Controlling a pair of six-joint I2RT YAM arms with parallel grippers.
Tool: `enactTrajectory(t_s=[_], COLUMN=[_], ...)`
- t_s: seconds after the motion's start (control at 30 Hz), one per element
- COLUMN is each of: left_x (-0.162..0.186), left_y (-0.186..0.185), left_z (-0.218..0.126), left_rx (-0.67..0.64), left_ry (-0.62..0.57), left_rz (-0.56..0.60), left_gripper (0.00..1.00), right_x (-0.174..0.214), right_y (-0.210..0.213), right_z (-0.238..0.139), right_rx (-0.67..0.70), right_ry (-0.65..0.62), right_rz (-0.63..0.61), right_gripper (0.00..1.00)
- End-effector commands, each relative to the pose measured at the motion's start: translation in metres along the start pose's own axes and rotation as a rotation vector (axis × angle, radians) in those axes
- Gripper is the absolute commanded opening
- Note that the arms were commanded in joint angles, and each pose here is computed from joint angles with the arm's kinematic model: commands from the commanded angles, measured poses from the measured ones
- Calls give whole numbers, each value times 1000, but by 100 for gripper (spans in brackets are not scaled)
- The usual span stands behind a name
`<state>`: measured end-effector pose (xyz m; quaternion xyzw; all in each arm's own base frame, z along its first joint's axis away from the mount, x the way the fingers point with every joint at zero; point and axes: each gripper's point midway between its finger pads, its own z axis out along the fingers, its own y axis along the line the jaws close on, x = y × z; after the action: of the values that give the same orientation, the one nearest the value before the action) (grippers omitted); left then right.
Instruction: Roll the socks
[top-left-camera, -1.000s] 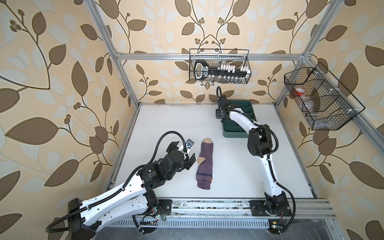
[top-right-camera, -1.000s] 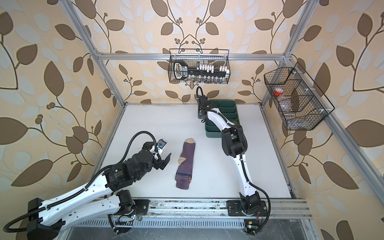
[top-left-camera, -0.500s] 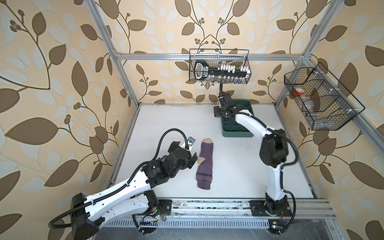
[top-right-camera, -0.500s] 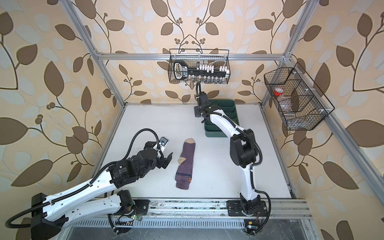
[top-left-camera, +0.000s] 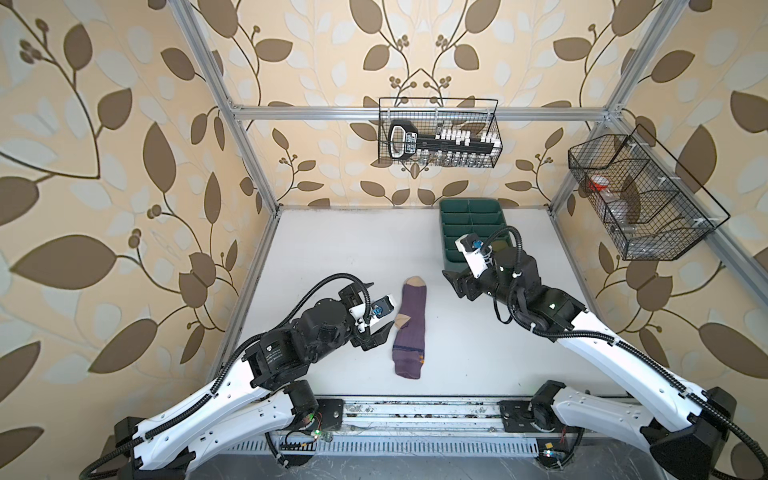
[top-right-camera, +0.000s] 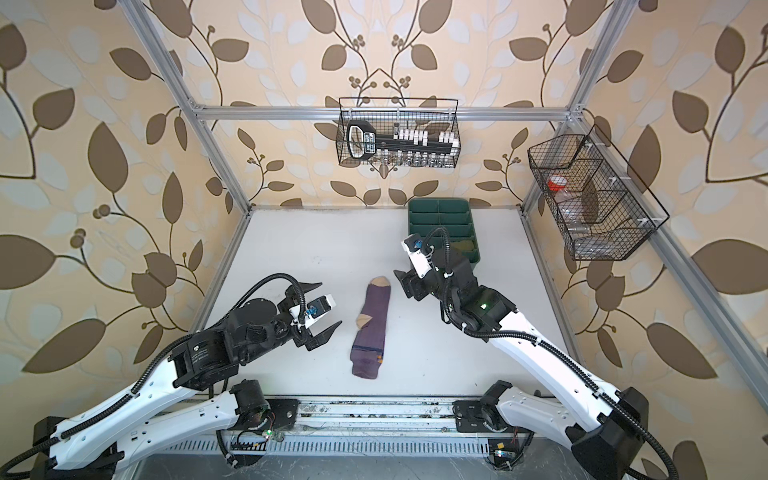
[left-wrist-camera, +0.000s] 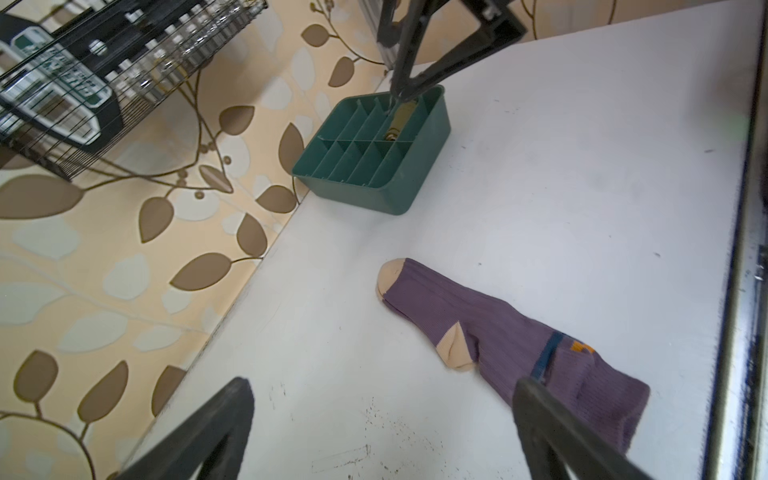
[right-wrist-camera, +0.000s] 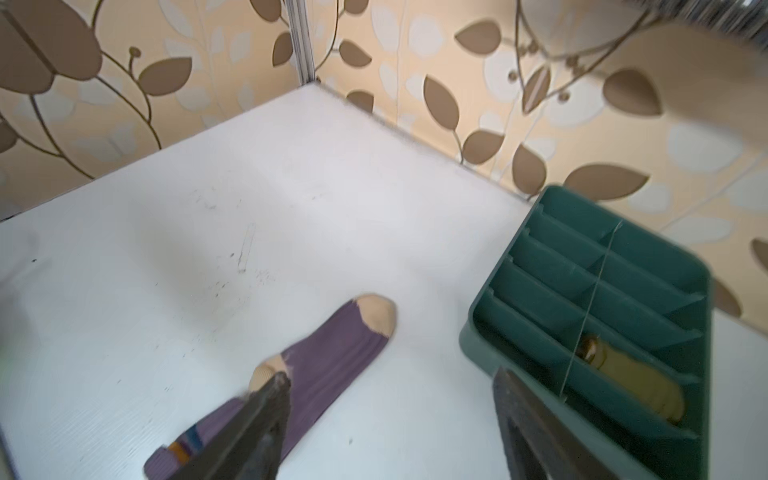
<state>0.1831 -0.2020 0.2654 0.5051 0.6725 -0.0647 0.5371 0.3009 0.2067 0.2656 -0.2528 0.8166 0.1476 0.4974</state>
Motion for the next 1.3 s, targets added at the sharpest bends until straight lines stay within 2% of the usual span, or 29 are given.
enactTrajectory(t_s=[0.0, 0.07, 0.23, 0.37, 0.53, 0.67, 0.8, 0.93, 1.1, 1.2, 1.27], left_x=[7, 13, 20, 26, 30, 32, 30, 29, 30, 32, 30], left_y=[-26, -27, -24, -20, -20, -21, -23, -23, -15, -7, -2], left_z=[2, 2, 4, 10, 12, 14, 15, 17, 18, 17, 14], left_rx=[133, 123, 77, 47, 36, 36, 49, 47, 8, -44, -68], left_ry=[0, 6, -7, 19, 29, 33, 25, 25, 42, 51, 38], left_rz=[80, 58, 49, 19, 7, 0, -9, -7, -5, -28, -63], left_gripper=[99, 99, 99, 99, 99, 99, 99, 99, 99, 99, 99], right_x=[45, 64, 107, 124, 142, 154, 167, 170, 161, 141, 114], right_y=[36, 54, 63, 82, 112, 117, 103, 85, 66, 67, 74], right_z=[17, 33, 78, 105, 130, 145, 163, 185, 212, 208, 191], right_rx=[-195, -217, -100, -175, -278, -290, -254, -233, -208, -239, -282], right_ry=[186, 241, 389, 448, 542, 565, 592, 609, 592, 550, 483], right_rz=[322, 384, 358, 369, 364, 376, 407, 412, 347, 311, 268], right_gripper=[74, 72, 68, 66, 69, 71, 72, 72, 75, 76, 77])
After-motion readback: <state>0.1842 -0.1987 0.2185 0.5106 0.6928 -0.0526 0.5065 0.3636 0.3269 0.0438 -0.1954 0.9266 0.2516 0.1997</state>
